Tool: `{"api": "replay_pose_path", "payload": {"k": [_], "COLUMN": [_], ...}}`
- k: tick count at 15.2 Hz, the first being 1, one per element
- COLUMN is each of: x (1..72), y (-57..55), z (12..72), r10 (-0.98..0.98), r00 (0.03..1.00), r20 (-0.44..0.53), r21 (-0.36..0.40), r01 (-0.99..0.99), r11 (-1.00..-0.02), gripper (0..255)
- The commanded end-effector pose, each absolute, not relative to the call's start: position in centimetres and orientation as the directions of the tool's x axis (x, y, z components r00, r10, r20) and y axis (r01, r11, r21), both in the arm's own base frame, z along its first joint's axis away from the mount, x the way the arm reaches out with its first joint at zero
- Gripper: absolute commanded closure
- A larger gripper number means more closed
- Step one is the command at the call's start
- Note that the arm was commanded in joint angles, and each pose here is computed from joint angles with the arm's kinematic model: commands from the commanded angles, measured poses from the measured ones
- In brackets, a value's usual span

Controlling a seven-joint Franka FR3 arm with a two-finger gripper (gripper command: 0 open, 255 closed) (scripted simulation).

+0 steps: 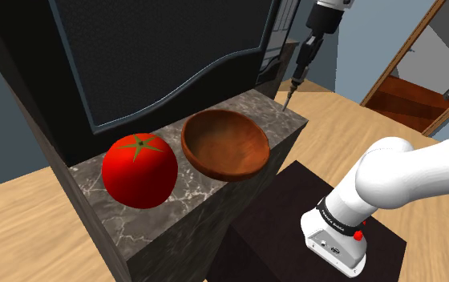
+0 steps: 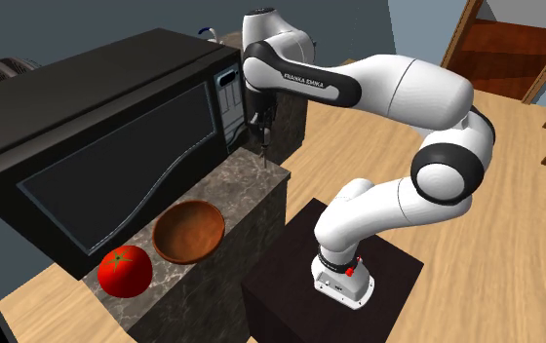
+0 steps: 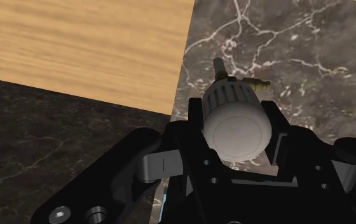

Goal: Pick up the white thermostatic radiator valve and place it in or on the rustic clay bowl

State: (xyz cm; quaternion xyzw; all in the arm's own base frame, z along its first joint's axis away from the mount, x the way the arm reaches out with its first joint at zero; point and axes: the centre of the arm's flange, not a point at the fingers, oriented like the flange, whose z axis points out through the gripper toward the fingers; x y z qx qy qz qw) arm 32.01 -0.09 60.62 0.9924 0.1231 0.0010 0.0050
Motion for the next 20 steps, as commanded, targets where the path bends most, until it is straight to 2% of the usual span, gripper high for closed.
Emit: {"api": "replay_pose_path", "payload": {"k": [1, 20], "x": [32.0, 32.1], "y": [0.2, 0.2], "z": [61.5, 71.5], "r10": [0.25, 0.25], "r00": [0.968, 0.968], "r20": [0.0, 0.0], "r21": [0.012, 0.012], "r01": [0.25, 0.25], "r11": [-0.968, -0.968], "gripper": [255, 255]}}
